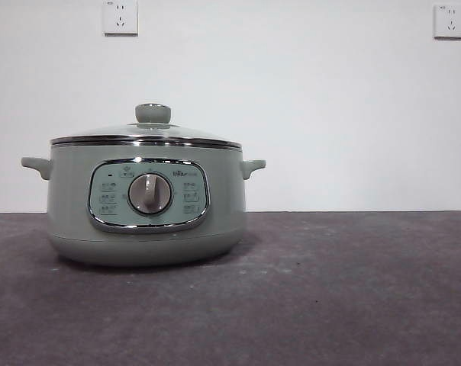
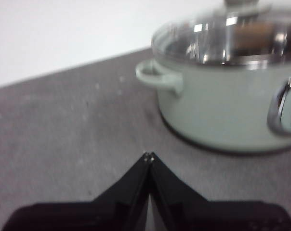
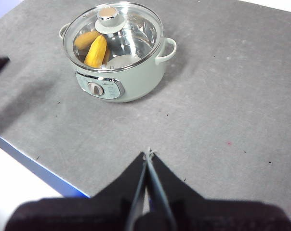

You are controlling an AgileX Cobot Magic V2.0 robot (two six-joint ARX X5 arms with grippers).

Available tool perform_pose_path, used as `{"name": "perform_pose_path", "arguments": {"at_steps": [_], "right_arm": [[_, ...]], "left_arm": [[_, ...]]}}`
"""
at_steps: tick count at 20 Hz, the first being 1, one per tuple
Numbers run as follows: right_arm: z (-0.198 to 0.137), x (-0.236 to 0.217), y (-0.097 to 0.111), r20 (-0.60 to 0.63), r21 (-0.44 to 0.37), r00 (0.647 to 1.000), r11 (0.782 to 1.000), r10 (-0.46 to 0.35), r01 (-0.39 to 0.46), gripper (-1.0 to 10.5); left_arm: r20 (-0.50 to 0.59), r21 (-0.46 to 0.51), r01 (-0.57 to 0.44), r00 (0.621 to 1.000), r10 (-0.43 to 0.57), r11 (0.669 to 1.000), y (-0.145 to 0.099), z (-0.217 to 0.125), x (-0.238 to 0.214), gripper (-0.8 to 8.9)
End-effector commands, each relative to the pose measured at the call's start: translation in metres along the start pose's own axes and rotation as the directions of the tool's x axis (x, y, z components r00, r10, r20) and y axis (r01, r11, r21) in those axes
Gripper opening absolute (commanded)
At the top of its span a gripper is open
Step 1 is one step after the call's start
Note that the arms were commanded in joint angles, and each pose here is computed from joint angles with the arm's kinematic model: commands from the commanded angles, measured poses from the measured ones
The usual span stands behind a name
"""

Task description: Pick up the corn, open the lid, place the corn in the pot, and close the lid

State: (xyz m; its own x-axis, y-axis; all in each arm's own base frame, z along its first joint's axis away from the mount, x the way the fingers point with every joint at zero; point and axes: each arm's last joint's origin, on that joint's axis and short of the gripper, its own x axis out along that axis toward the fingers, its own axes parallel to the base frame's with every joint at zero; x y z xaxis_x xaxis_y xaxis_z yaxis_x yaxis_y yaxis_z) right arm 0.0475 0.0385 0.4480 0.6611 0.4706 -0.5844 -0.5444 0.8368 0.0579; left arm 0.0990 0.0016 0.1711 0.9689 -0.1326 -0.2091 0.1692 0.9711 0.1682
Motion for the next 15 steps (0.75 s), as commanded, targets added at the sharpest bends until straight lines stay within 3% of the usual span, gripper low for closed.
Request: {"name": "perform_pose_path", "arguments": {"at_steps": [1,4,15], "right_arm": [[-0.003,0.002,0.0,-0.034,-0.003,0.999,1.0,-0.008,0.008,0.0],[-0.003,0.002,0.0,-0.034,-0.003,0.999,1.0,-0.008,0.008,0.0],[-0.003,0.002,-0.001,-0.032,-0.004,0.999,1.0,-0.019,0.019,0.0]], "left_arm": [[0.011,-0.026,-0.009,1.0,0.009,1.0,-0.002,-0.011,0.001,-0.03],[0.029,-0.069,-0.011,0.999,0.013,0.998,-0.004,-0.021,0.002,-0.03],[0.04,-0.075,0.01,0.999,-0.007,0.997,-0.004,-0.021,0.002,-0.03]]}}
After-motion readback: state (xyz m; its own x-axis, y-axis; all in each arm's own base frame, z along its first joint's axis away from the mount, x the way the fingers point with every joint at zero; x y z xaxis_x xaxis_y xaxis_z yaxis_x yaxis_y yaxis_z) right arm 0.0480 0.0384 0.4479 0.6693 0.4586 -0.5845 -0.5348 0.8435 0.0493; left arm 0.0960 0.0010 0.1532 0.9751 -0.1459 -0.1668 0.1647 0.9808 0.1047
